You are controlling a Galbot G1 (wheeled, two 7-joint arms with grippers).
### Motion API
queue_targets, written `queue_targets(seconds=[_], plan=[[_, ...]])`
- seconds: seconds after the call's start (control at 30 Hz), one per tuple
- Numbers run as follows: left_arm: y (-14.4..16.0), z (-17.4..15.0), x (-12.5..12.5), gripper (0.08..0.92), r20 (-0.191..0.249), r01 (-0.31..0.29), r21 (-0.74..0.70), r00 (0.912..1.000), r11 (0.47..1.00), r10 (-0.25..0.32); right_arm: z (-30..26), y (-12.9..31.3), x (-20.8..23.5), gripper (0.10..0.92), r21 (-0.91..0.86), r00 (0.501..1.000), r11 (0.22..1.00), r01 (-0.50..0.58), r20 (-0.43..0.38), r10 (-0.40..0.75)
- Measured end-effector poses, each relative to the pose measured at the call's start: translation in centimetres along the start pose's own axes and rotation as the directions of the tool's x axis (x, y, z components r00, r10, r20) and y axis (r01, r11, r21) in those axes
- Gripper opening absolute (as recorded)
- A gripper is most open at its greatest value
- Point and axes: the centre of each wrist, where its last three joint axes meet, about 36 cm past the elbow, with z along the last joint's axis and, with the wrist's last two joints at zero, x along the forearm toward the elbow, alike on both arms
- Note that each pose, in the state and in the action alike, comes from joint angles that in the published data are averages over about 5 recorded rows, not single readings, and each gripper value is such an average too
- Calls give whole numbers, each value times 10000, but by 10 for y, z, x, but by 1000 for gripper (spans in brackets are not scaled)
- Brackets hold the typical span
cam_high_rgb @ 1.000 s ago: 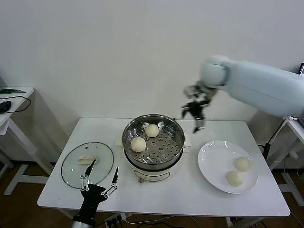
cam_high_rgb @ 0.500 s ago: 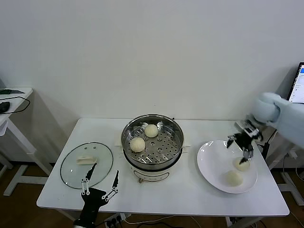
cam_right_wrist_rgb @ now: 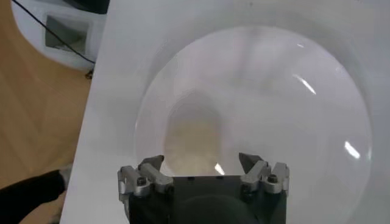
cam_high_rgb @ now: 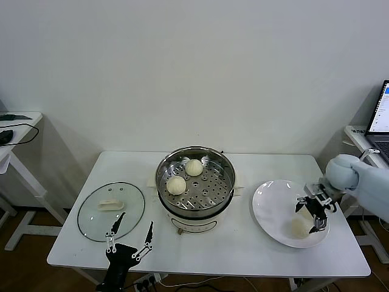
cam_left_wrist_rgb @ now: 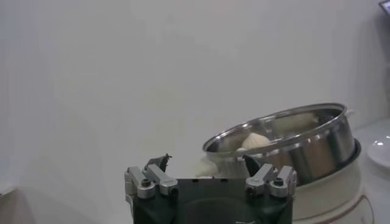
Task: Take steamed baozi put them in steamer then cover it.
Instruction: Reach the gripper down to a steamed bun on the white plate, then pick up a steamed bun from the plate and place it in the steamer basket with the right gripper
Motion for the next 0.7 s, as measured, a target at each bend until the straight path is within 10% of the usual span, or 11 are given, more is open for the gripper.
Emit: queue_targets(seconds=[0.7], plan=[[-1,4,0,823,-67,8,-33,10000,10000,-8,-6,6,-14,670,104,9997,9997,-237,-14,238]])
